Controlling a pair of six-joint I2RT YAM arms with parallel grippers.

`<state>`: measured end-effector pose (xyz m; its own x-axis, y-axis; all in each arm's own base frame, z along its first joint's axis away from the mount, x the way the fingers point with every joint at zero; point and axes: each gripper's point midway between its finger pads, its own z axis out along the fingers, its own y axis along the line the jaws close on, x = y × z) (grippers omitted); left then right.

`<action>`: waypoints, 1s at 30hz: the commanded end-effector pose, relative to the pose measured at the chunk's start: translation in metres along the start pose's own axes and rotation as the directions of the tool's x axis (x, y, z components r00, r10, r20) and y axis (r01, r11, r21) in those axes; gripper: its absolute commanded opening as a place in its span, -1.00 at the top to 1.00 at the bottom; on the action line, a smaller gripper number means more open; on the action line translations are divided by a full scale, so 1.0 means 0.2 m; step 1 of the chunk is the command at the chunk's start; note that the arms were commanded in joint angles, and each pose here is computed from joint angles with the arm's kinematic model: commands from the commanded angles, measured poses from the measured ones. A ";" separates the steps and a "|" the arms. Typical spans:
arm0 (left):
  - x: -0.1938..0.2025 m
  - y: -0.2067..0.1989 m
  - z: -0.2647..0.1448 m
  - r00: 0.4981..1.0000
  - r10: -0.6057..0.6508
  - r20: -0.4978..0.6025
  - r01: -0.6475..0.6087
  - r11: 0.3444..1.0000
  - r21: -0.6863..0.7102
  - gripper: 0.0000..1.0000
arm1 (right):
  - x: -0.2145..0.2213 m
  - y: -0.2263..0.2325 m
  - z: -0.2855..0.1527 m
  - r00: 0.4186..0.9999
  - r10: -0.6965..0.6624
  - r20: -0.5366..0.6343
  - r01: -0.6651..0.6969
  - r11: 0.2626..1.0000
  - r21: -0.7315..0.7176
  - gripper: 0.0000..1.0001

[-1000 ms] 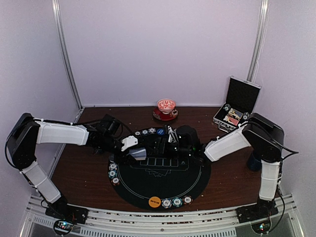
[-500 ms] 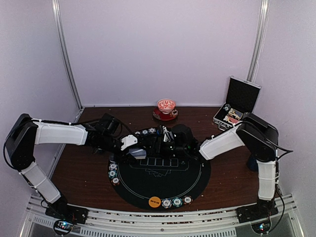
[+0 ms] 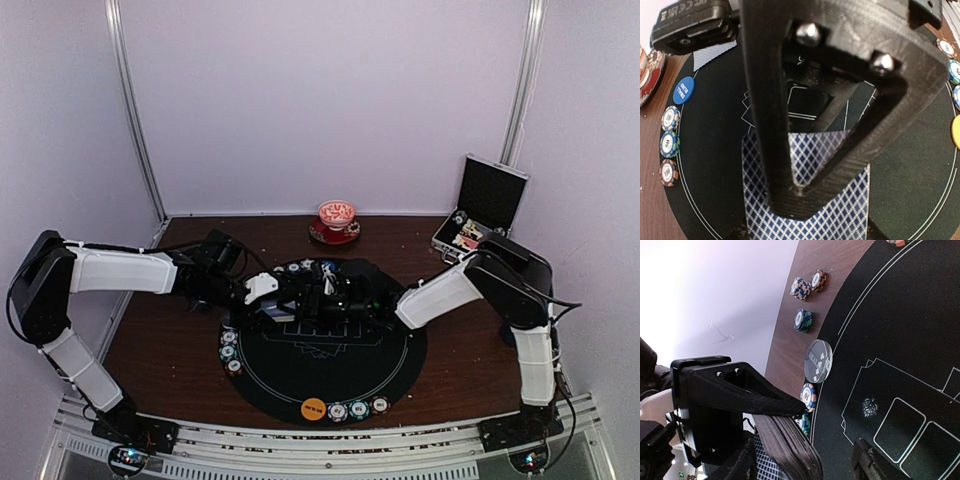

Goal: Distribute texas hold em gaming equipment
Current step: Pass from the left arm to the right

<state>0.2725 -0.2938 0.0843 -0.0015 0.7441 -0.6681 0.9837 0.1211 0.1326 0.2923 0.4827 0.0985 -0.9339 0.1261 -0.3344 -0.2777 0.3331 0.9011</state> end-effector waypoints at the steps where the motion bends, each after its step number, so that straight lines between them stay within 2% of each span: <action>1: -0.10 0.03 -0.05 0.997 0.048 0.053 -0.047 0.999 -0.028 0.00 | 0.00 0.10 0.03 1.000 0.020 -0.006 -0.021 0.997 -0.080 -0.26; 9: -0.09 0.02 -0.04 0.997 0.049 0.054 -0.048 0.999 -0.020 -0.02 | -0.01 0.13 0.05 0.999 0.050 -0.007 -0.051 0.990 -0.129 0.13; 12: -0.09 0.02 -0.04 0.998 0.048 0.051 -0.047 0.999 -0.019 -0.08 | -0.02 0.14 0.06 0.998 0.060 -0.010 -0.061 0.987 -0.150 0.40; 17: -0.08 0.02 -0.03 0.998 0.045 0.045 -0.044 0.999 -0.018 -0.32 | -0.01 0.15 0.05 0.998 0.062 -0.016 -0.064 0.985 -0.159 0.83; 21: -0.07 0.02 -0.02 0.999 0.037 0.035 -0.037 0.999 -0.009 -0.63 | -0.02 0.16 0.03 0.998 0.062 -0.002 -0.061 0.985 -0.164 0.99; 23: -0.07 0.02 -0.02 0.999 0.035 0.029 -0.035 0.999 -0.006 -0.88 | -0.02 0.17 0.02 0.998 0.057 0.008 -0.055 0.986 -0.160 1.00; 24: -0.07 0.02 -0.01 0.999 0.033 0.026 -0.033 0.999 -0.002 -0.95 | -0.03 0.17 0.02 0.998 0.054 0.013 -0.052 0.986 -0.158 1.00; 30: -0.04 0.00 0.02 1.000 0.027 -0.003 -0.027 0.999 0.047 -0.96 | -0.04 0.18 0.01 0.999 0.049 0.020 -0.045 0.988 -0.148 1.00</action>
<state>0.2732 -0.2943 0.0850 0.0063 0.7539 -0.6570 0.9857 0.1061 0.1312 0.2900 0.4962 0.1129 -0.9547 0.1421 -0.2615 -0.2288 0.2110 0.9503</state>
